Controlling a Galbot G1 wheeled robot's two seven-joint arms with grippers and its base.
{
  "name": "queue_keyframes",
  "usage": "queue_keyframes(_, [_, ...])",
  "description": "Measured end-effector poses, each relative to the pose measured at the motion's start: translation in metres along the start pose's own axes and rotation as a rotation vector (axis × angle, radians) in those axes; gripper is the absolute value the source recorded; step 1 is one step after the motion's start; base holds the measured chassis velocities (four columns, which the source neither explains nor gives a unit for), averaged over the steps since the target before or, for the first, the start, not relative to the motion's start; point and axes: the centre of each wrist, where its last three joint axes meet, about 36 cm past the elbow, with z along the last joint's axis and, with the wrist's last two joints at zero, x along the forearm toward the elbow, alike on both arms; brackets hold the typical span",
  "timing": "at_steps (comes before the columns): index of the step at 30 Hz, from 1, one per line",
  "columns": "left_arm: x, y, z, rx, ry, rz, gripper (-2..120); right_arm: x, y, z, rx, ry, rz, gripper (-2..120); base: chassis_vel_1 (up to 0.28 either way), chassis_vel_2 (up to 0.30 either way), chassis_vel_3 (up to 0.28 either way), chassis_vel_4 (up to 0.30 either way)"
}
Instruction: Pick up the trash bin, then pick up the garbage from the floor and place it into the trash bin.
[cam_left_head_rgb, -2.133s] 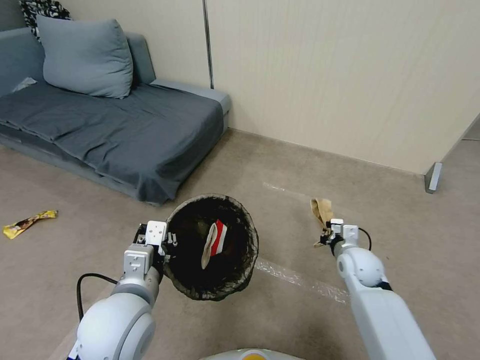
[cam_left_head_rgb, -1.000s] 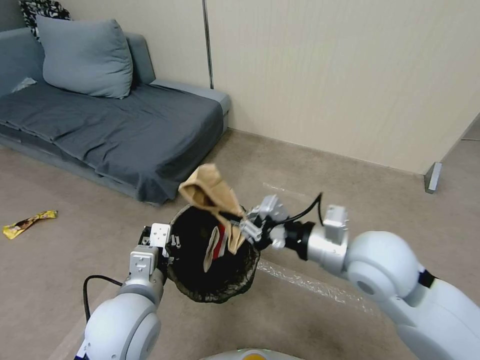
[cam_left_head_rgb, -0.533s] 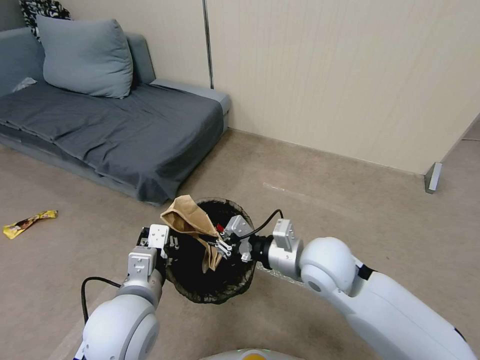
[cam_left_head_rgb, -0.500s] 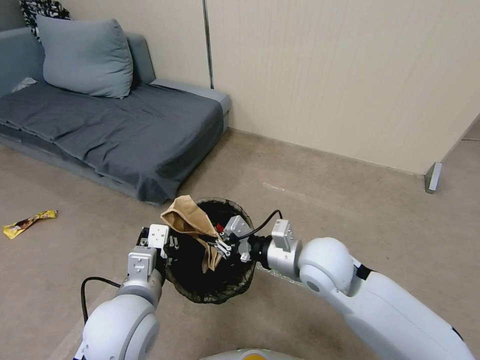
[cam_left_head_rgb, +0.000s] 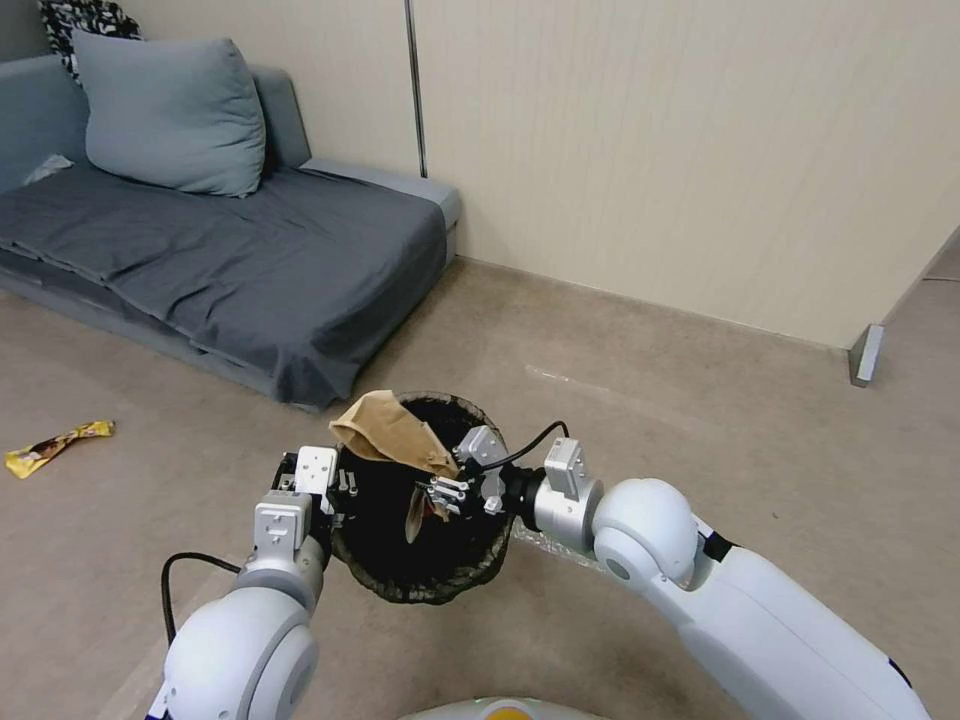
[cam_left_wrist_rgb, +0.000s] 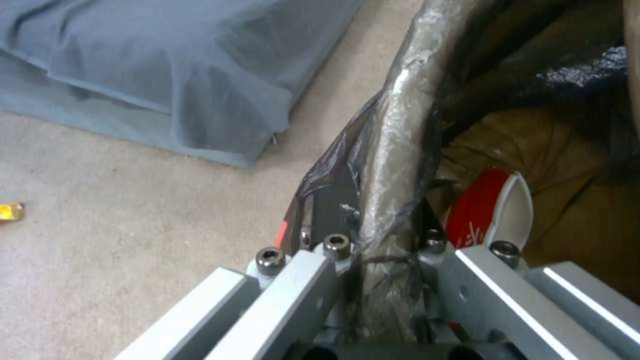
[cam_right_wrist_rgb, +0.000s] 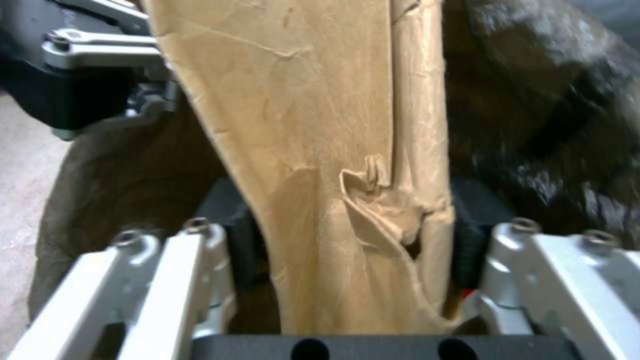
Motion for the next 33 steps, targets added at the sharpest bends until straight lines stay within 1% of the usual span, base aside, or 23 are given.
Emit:
queue_keyframes(2, [0.0, 0.0, 0.0, 0.0, 0.0, 0.002, 0, 0.001, 0.0, 0.001, -0.005, 0.003, 0.008, 65, 0.0, 0.0, 0.0, 0.0])
queue_keyframes(3, [0.0, 0.0, 0.0, 0.0, 0.0, 0.002, 0, 0.001, 0.0, 0.001, -0.005, 0.003, 0.008, 65, 0.0, 0.0, 0.0, 0.0])
queue_keyframes(6, [0.0, 0.0, 0.0, 0.002, -0.001, 0.002, 0, 0.002, 0.001, 0.0, -0.009, 0.011, 0.016, 80, 0.0, 0.0, 0.0, 0.0])
queue_keyframes(7, [0.0, 0.0, 0.0, 0.002, -0.001, 0.002, 0, 0.002, 0.001, 0.0, -0.009, 0.011, 0.016, 80, 0.0, 0.0, 0.0, 0.0])
queue_keyframes(8, [0.0, 0.0, 0.0, 0.003, -0.001, 0.004, 0, 0.003, 0.001, -0.001, -0.01, 0.01, 0.018, 84, 0.0, 0.0, 0.0, 0.0])
queue_keyframes(11, [0.0, 0.0, 0.0, 0.004, -0.001, 0.004, 0, 0.006, 0.001, -0.004, -0.022, 0.003, 0.022, 97, 0.0, 0.0, 0.0, 0.0])
queue_keyframes(16, [-0.001, 0.001, -0.001, 0.004, -0.004, 0.002, 0, 0.009, 0.002, -0.002, -0.029, 0.011, 0.023, 100, 0.0, 0.0, 0.0, 0.0])
queue_keyframes(22, [-0.001, 0.001, -0.001, 0.005, -0.003, 0.002, 0, 0.01, 0.003, 0.001, -0.032, 0.019, 0.025, 100, 0.0, 0.0, 0.0, 0.0])
queue_keyframes(26, [-0.001, 0.001, -0.001, 0.005, -0.003, 0.002, 0, 0.012, 0.002, -0.003, -0.03, 0.0, 0.034, 100, 0.0, 0.0, 0.0, 0.0])
queue_keyframes(29, [0.0, 0.001, -0.001, 0.006, -0.003, 0.002, 0, 0.025, -0.003, -0.023, -0.017, -0.069, 0.082, 100, 0.0, 0.0, 0.0, 0.0])
queue_keyframes(30, [0.0, 0.001, -0.001, 0.006, -0.003, 0.002, 0, 0.025, -0.003, -0.023, -0.017, -0.069, 0.082, 100, 0.0, 0.0, 0.0, 0.0])
queue_keyframes(32, [0.002, 0.002, -0.004, 0.011, -0.012, 0.006, 0, 0.044, -0.011, -0.047, 0.012, -0.152, 0.168, 100, 0.0, 0.0, 0.0, 0.0])
queue_keyframes(33, [0.002, 0.002, -0.004, 0.011, -0.012, 0.006, 0, 0.044, -0.011, -0.047, 0.012, -0.152, 0.168, 100, 0.0, 0.0, 0.0, 0.0])
